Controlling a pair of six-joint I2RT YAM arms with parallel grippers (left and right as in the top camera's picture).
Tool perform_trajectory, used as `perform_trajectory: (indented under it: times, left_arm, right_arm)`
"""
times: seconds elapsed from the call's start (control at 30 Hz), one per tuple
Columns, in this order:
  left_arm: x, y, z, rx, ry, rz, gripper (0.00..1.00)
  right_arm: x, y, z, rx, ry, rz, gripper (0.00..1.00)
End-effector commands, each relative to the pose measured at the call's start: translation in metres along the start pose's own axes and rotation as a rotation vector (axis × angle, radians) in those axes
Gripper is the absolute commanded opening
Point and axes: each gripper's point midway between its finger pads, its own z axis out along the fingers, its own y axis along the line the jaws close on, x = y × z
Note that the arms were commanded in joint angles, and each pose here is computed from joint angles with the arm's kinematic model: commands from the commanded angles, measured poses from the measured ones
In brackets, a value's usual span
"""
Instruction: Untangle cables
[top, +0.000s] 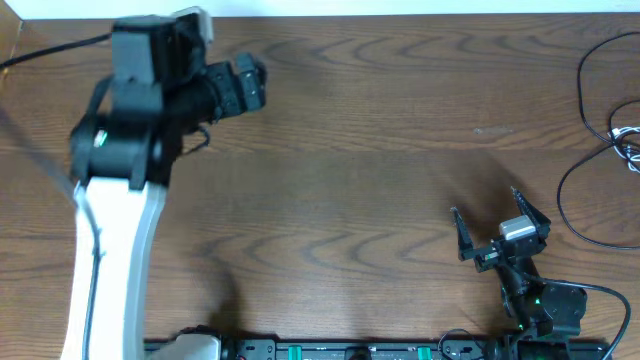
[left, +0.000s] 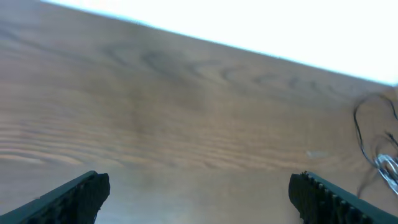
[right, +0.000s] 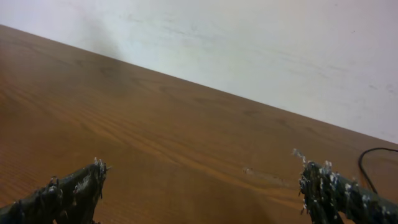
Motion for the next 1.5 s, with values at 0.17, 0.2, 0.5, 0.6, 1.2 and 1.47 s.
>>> perform_trajectory:
  times: [0.17,0.2,0.5,0.6,1.2,1.47]
  left_arm:
    - [0.023,0.054,-0.045,-0.278,-0.114,0.025,0.98]
    - [0.029,0.061,-0.049,-0.306,-0.126,0.033,0.98]
    - [0.042,0.074,-0.057,-0.261,-0.511,0.131,0.98]
    - [0.054,0.068,-0.056,-0.199,-0.623,0.224,0.98]
    - [0.161,0.131,-0.020,-0.319,-0.728,0.385,0.98]
    - [0.201,0.150,0.006,-0.339,-0.616,0.381,0.98]
  right_arm:
    - [0.001,0.000,0.000,0.001,-0.001,-0.005,0.99]
    - [0.001,0.000,0.000,0.001,-0.001,-0.005,0.99]
    - [0.001,0.000,0.000,0.001,-0.001,-0.005,0.99]
    - [0.001,0.000,0.000,0.001,-0.001,-0.005,0.99]
    - [0.001,0.000,0.000,0.001,-0.001,-0.004,0.99]
    - [0.001,0.000,0.000,0.001,-0.001,-0.005,0.99]
